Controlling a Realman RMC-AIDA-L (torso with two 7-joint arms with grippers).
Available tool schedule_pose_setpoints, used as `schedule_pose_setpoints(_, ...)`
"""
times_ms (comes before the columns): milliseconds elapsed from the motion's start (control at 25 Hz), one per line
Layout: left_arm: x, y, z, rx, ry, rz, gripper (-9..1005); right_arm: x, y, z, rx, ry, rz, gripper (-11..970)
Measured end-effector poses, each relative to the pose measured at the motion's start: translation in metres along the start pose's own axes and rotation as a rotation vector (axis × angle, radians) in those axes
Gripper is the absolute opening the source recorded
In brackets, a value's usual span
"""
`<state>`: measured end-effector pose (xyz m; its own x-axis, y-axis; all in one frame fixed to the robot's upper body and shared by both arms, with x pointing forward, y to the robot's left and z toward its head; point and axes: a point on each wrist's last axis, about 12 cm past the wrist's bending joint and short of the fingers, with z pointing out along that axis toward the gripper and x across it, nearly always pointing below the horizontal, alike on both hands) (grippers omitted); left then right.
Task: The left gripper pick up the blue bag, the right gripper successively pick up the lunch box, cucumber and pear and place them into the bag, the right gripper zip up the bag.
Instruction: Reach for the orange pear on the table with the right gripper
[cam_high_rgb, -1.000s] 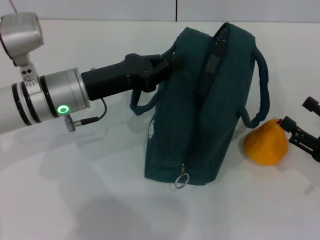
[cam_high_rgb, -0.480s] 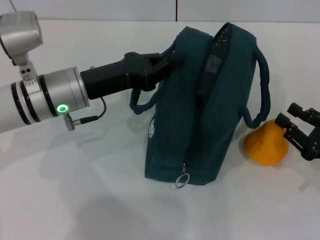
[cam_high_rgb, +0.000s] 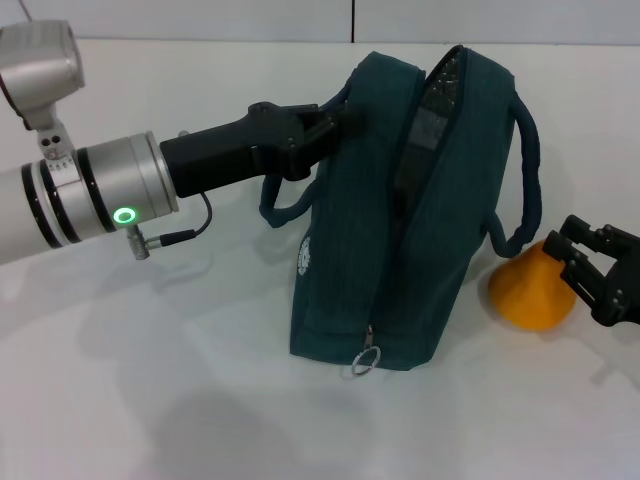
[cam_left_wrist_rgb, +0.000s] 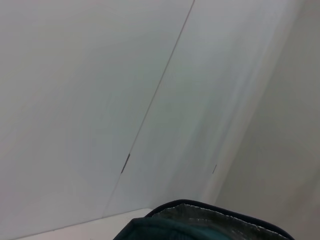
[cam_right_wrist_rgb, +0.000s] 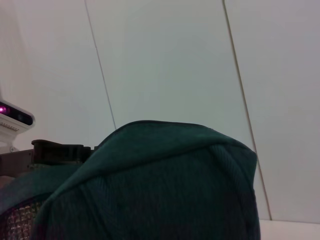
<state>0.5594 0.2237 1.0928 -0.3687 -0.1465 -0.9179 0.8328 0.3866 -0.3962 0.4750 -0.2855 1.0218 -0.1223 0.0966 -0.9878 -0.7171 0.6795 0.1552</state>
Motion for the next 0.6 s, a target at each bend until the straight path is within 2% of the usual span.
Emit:
schedule_pose_setpoints(160,-0.0005,0.0,0.0003,0.001,-0.001,0.002,42,0.0,0.0002,0.0005,0.0,-0.001,0.001,272)
schedule_pose_setpoints(400,0.0,0.0,0.0004,0.001,-0.001,0.0,42,-0.0003,0.0006,0.0018,-0.003,-0.003,0.002,147)
schedule_pose_setpoints(600,0.0005,-0.0003,0.0006,0.001,-0.001,-0.002,42,-0.0002,-0.0008,0.0011,0.01,-0.003,-0.004,87)
